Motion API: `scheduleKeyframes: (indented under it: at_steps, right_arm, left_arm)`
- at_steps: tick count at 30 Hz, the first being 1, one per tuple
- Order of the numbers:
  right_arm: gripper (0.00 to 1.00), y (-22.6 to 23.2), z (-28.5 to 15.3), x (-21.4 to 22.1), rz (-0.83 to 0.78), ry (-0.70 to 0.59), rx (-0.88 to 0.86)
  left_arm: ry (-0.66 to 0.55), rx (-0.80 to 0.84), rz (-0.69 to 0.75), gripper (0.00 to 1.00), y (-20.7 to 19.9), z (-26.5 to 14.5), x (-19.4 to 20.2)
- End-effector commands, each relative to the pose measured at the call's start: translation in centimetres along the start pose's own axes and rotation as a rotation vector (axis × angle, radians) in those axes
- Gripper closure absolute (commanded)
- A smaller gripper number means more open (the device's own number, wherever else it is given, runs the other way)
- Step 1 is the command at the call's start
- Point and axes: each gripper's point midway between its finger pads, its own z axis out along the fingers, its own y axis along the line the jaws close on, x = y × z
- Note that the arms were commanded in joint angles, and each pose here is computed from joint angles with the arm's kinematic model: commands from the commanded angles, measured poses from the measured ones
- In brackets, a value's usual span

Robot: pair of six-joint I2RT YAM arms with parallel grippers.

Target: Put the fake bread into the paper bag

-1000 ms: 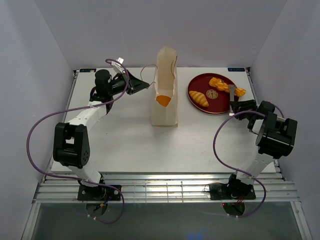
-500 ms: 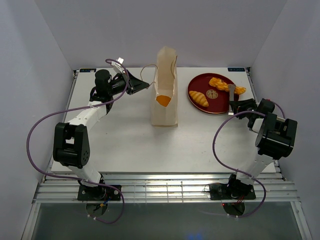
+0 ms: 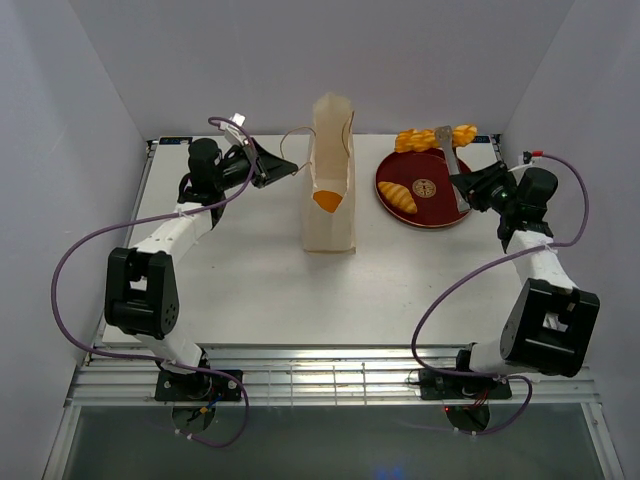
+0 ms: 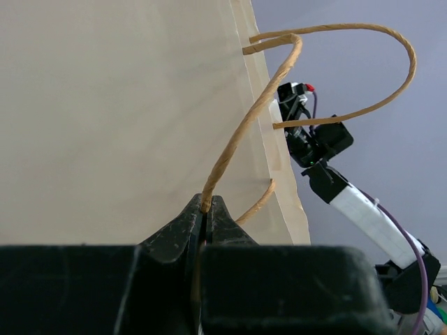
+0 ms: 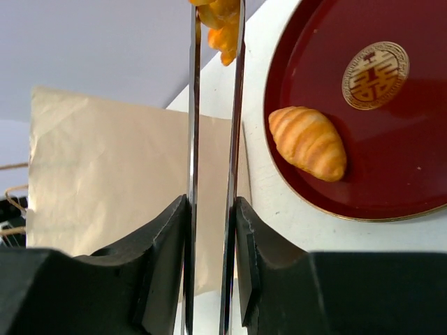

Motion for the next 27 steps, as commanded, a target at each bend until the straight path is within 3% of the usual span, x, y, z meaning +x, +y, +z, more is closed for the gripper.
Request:
scheduleKeyframes:
  at_steps: [1, 12, 20, 27]
  right_arm:
    - [0.68, 5.5, -1.5, -0.4, -0.194, -0.028, -0.054]
    - [0.69, 15.5, -7.5, 1.8, -0.457, -0.094, -0.11]
    - [0.69, 23.0, -13.4, 1.9, -0.592, -0.157, -0.286]
    - [0.69, 27.9, -16.8, 3.4, -0.671, -0.105, -0.468]
  left_arm:
    - [-0.032, 0.043, 0.057, 1.0, -3.5, -0.8, -0.7]
    - [-0.057, 0.055, 0.077, 0.91, -5.0, -1.7, -0.9]
    - [-0.077, 0.049, 0.079, 0.87, -5.4, -2.0, -0.9]
    - [-0.095, 0.047, 0.08, 0.78, -5.6, -2.0, -1.3]
